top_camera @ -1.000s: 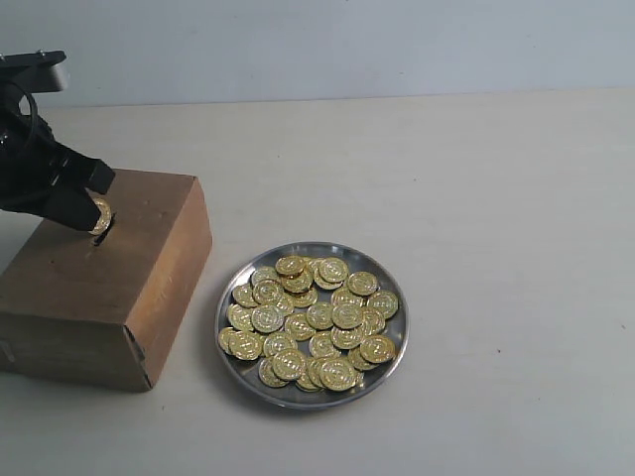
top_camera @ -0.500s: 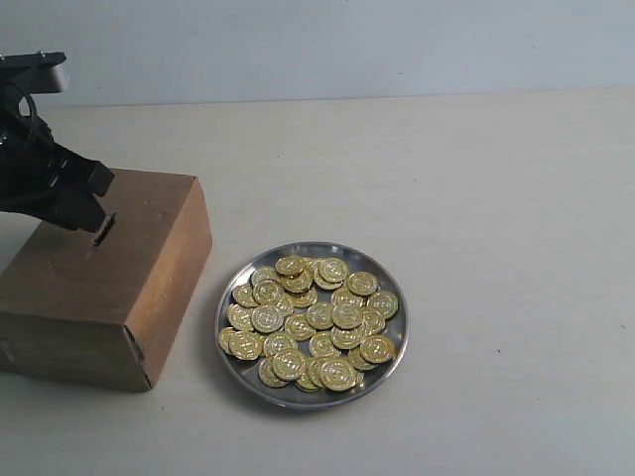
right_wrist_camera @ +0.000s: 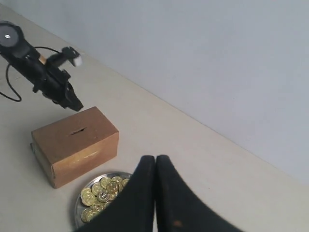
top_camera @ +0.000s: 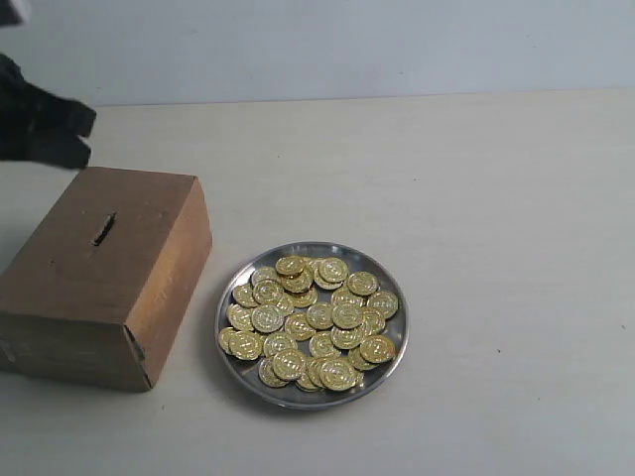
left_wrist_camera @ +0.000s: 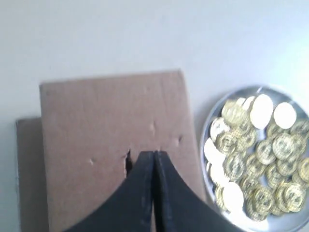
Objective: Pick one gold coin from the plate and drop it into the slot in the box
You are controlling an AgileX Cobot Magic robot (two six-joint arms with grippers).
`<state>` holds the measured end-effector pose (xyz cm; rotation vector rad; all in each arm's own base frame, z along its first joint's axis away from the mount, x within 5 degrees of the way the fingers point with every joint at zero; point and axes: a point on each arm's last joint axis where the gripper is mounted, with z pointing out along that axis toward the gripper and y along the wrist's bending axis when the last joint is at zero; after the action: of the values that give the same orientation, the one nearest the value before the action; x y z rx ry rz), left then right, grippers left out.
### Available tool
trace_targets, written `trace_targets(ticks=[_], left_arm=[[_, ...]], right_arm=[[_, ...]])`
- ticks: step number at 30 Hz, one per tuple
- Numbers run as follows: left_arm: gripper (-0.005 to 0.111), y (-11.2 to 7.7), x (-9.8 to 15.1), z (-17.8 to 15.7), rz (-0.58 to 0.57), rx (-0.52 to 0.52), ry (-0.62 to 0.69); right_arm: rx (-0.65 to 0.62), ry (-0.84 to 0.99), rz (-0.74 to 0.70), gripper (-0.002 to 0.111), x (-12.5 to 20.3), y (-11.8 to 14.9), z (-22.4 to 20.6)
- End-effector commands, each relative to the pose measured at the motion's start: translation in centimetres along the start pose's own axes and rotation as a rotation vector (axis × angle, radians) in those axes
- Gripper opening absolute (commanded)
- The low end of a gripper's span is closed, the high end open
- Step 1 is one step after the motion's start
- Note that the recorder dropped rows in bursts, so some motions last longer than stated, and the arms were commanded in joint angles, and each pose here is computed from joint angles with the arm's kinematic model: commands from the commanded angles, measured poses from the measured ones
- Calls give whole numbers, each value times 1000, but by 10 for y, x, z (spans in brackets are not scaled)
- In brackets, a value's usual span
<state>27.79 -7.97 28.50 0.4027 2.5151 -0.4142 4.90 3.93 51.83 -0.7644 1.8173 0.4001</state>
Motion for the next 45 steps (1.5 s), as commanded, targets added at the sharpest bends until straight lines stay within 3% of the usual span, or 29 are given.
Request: trace_targets(ticks=[1, 4, 9, 14, 20, 26, 32, 45], left_arm=[[0, -24, 11, -63, 52, 41, -309], [0, -35, 38, -99, 104, 37, -504], [0, -47, 99, -131, 101, 71, -712], [0, -50, 153, -133, 122, 96, -825], [0, -47, 194, -119, 92, 114, -896], [0, -38, 212, -96, 3, 126, -902], [0, -26, 222, -73, -75, 68, -884], [0, -15, 234, -53, -102, 6, -844]], right_arm=[[19, -50, 26, 0, 21, -1, -13], [16, -159, 63, 0, 41, 1, -10], [-4, -305, 95, 0, 88, 8, 18], [-43, -366, 197, 0, 136, 17, 61], [-79, -354, 260, 0, 186, 25, 104], [-85, -329, 257, 0, 221, 29, 122], [-91, -339, 255, 0, 242, 32, 130], [-83, -232, 224, 0, 284, 35, 141]])
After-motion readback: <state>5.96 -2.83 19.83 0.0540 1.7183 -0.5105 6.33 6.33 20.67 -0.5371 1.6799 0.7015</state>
